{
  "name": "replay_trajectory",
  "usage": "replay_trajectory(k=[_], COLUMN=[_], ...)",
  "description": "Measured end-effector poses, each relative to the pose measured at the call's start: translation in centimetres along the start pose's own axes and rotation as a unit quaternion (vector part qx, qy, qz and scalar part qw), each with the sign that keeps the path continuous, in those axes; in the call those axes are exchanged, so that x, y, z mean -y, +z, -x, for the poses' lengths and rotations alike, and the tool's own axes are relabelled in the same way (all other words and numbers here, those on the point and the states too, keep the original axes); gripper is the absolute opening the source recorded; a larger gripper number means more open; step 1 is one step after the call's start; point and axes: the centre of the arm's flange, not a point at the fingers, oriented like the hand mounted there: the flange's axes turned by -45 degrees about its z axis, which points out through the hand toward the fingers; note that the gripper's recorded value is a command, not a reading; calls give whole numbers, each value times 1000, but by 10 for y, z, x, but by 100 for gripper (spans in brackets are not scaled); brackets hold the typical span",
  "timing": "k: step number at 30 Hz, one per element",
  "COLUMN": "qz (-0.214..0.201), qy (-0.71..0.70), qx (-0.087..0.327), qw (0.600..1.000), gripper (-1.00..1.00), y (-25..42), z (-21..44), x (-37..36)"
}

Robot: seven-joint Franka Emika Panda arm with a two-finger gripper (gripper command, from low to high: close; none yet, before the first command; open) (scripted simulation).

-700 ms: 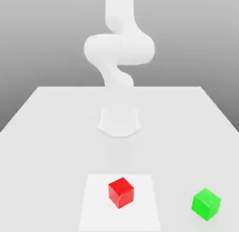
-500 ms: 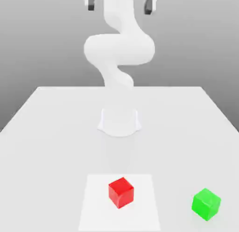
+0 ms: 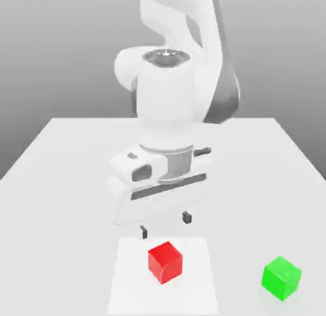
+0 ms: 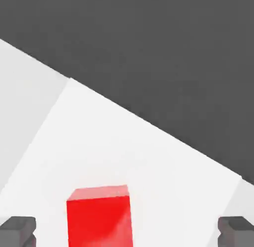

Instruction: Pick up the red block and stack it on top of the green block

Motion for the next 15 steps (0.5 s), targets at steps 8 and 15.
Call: replay_trajectory(k=[8,15], qz=[-4,-4], qy=[-5,-5], qx=[6,6], qw=[1000,1000], gripper=[-100,-100], y=[63,47], z=[5,4], x=[2,2])
